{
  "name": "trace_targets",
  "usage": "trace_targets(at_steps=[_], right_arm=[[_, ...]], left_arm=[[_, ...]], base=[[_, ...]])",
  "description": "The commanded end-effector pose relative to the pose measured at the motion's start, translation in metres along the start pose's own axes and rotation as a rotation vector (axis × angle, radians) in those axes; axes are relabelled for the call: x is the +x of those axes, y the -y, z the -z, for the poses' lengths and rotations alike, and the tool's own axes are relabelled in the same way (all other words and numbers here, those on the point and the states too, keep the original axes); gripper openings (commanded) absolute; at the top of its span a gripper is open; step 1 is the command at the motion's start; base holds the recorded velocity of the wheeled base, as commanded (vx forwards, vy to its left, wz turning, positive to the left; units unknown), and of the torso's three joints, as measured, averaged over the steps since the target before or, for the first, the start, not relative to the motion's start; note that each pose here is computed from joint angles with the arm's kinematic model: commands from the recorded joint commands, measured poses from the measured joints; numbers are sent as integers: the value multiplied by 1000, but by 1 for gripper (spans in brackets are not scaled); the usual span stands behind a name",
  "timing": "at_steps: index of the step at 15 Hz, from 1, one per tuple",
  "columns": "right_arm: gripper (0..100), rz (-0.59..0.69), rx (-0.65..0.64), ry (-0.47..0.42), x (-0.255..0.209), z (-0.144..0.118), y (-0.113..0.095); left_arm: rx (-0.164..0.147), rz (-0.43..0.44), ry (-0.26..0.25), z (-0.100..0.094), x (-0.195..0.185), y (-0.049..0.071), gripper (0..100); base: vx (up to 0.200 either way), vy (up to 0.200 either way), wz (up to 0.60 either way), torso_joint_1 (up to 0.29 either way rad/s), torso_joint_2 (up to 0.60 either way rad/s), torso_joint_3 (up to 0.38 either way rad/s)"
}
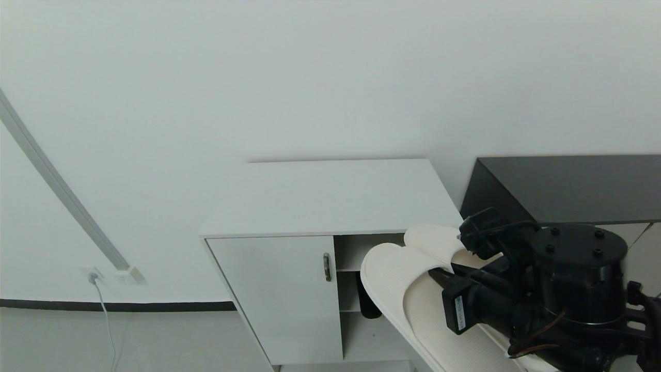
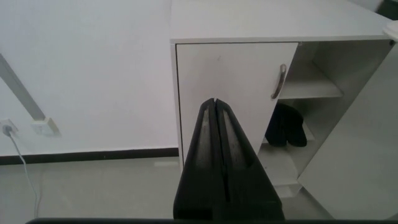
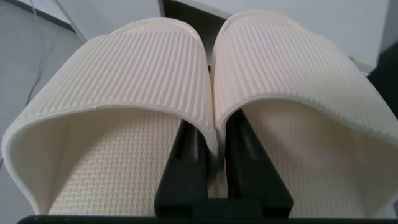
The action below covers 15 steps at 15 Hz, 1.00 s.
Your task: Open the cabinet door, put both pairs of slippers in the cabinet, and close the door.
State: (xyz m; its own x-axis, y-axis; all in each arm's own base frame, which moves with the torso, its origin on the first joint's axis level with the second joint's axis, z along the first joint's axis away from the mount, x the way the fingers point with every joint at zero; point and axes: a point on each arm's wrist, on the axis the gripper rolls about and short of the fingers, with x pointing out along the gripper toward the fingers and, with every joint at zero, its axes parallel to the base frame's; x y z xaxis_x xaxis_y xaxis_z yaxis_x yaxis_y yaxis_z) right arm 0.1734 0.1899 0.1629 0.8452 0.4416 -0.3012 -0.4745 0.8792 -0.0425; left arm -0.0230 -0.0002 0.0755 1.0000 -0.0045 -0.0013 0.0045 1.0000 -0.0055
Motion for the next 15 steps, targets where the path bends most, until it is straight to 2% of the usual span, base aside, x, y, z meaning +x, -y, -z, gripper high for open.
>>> trace_targets(at_steps=[1,7,15], right_arm=[[0,0,-3,-6,0,2,0],[0,-2,-11,-12,0,3,0],[0,-3,-14,-17,0,5,0]], left_arm=[[-1,0,-2,0,0,0,0],[-2,-1,-2,0,0,0,0],[-2,0,-2,0,0,0,0]], base=[[0,0,0,-119,295,154],[0,0,0,-160,379,210],[0,0,0,-221,540,306]])
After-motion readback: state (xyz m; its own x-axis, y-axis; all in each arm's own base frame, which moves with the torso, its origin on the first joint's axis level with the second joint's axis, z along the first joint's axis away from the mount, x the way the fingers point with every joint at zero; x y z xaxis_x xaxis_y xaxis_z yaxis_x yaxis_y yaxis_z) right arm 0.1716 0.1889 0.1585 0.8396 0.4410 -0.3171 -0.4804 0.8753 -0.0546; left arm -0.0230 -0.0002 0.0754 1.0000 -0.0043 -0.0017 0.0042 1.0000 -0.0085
